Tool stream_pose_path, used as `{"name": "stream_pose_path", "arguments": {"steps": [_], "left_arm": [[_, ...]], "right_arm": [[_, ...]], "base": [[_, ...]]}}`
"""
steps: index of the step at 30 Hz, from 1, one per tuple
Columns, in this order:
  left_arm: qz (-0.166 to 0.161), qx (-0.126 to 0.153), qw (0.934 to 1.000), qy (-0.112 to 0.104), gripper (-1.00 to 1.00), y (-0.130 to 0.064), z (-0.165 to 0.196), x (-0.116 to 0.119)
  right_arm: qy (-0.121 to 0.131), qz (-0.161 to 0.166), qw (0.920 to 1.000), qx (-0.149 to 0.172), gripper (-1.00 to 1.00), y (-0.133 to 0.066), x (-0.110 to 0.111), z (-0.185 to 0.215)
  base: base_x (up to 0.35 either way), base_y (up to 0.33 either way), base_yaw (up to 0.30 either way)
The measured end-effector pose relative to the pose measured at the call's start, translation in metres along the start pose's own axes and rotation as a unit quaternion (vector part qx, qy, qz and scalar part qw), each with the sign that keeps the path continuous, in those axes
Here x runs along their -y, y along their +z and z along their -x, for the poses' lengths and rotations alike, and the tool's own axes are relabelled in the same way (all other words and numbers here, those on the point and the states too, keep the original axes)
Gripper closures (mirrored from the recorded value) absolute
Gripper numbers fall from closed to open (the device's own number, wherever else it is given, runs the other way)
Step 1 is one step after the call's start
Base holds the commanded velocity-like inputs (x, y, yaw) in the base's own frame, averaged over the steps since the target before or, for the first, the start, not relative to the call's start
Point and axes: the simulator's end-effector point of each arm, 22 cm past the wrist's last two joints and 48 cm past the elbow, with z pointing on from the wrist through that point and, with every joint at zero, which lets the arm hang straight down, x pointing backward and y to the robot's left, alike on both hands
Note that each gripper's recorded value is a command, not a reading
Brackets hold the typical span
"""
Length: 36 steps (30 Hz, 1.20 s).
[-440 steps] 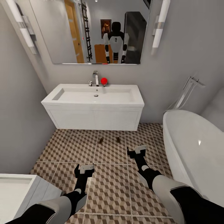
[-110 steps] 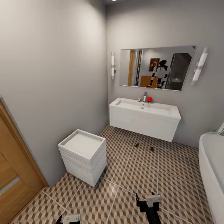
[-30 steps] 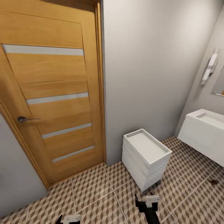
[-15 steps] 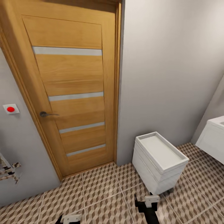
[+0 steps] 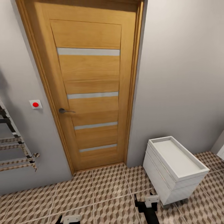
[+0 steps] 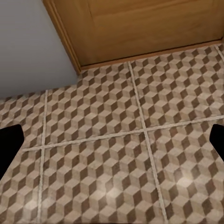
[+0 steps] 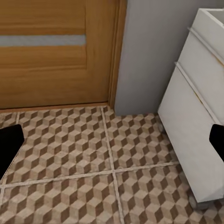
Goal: Take the four mousetraps from the cabinet in the bathroom and place them on the bathroom floor. Make sure all four end up on the same floor surface, and ensure that at least two of them are either under or directly next to the same bathroom sink.
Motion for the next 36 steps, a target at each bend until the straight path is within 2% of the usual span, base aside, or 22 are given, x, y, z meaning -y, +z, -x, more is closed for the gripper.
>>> {"name": "stream_pose_path", "arguments": {"steps": [36], "left_arm": [[0.000,0.000,1.0000,0.000,-1.00,-0.0001,0.0000,0.0003]], "right_arm": [[0.000,0.000,1.0000,-0.002,-1.00,0.0000,0.0000,-0.0010]], "base": [[0.000,0.000,0.287]]}}
